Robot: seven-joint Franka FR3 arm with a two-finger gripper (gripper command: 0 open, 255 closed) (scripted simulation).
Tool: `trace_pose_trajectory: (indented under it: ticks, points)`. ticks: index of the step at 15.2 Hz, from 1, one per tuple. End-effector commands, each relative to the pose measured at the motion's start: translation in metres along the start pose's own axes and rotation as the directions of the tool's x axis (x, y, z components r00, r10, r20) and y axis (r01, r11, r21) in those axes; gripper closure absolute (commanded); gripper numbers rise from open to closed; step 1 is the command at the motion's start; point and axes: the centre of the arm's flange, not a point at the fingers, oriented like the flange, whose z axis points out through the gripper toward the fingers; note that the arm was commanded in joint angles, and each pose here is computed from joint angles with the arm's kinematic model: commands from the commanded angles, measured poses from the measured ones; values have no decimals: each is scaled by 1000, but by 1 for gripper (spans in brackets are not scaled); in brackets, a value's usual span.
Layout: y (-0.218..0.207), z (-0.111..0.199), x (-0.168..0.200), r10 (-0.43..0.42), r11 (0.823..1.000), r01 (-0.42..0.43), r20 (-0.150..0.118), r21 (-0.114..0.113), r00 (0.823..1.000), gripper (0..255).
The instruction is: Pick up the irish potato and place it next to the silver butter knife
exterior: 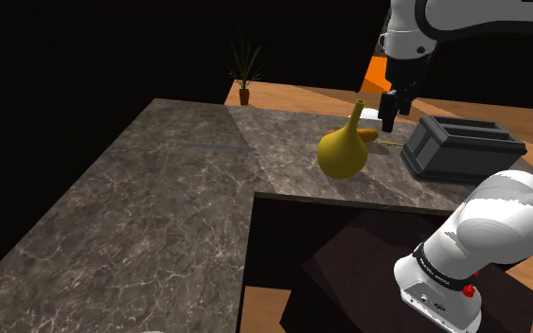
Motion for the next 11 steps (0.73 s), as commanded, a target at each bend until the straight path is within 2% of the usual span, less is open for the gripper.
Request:
trace_pose_trajectory:
  ticks: [1,6,11]
  points:
    - [0,0,0,0,1000,0,0,0,1000,0]
    - [31,48,14,-83,995,81,-34,-63,996,0]
    - [64,94,33,-167,979,158,-63,-128,984,0]
